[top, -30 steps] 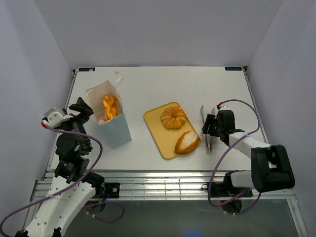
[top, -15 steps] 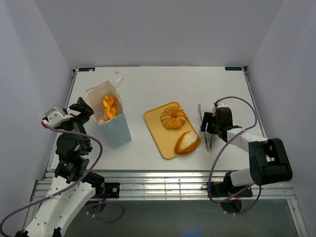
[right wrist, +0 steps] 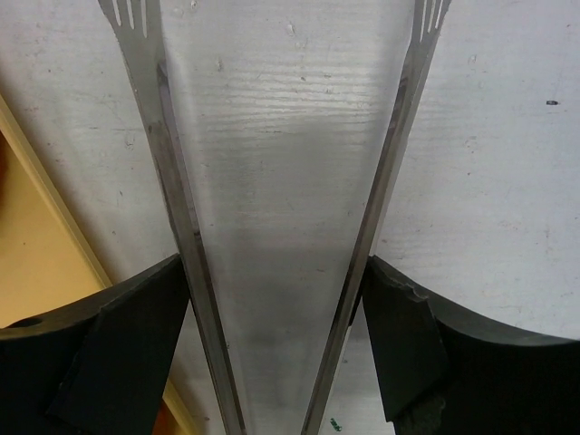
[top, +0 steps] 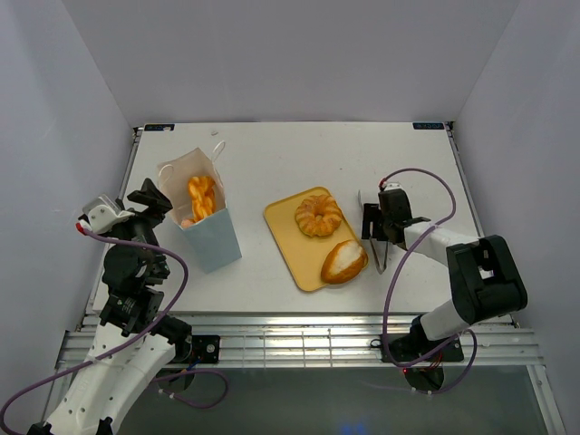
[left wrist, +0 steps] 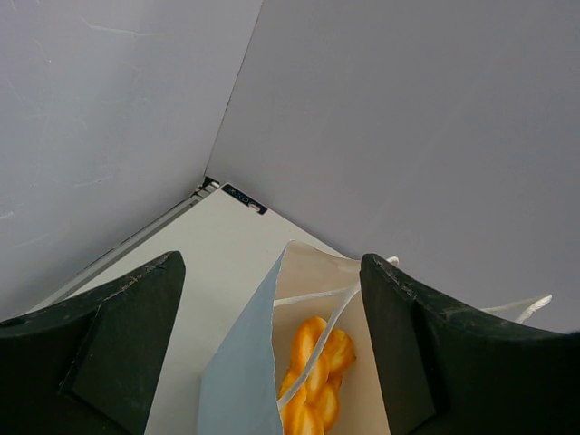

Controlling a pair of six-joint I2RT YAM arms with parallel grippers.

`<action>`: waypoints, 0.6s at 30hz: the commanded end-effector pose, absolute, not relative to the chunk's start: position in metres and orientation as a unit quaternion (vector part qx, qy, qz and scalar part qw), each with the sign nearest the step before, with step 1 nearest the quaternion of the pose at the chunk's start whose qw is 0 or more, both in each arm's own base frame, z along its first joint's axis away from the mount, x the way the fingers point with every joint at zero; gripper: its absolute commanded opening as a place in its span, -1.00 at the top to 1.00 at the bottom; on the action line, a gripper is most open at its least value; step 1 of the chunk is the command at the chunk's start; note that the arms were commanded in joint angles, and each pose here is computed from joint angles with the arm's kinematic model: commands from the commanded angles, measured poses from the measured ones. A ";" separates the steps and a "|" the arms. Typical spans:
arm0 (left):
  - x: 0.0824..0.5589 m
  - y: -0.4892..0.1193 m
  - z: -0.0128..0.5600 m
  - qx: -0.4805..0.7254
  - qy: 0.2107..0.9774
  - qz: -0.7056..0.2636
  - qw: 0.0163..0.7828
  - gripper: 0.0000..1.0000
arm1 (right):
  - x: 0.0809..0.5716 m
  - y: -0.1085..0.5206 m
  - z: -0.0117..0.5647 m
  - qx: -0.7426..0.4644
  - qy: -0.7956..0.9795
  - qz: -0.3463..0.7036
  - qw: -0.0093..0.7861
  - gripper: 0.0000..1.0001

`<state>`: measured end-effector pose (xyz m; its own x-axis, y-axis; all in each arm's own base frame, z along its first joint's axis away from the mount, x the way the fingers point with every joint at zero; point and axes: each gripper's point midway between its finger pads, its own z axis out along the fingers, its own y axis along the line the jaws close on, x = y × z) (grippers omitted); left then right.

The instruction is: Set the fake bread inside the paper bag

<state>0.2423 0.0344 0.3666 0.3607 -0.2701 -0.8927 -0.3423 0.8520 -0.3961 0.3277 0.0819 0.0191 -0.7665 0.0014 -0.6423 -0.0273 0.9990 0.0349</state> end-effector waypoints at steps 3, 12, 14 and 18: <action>0.238 0.033 0.380 -0.266 0.556 0.010 0.788 -0.77 | 0.312 0.077 0.001 -0.023 0.956 -0.016 0.290 -0.64; 0.238 0.033 0.379 -0.265 0.557 0.013 0.787 -0.77 | 0.313 0.083 -0.001 -0.042 0.959 -0.027 0.278 -0.87; 0.239 0.033 0.378 -0.266 0.557 0.014 0.786 -0.76 | 0.315 0.084 0.001 -0.043 0.959 -0.024 0.278 -0.89; 0.239 0.032 0.377 -0.264 0.558 0.015 0.786 -0.76 | 0.319 0.087 0.011 -0.046 0.957 -0.021 0.285 -0.80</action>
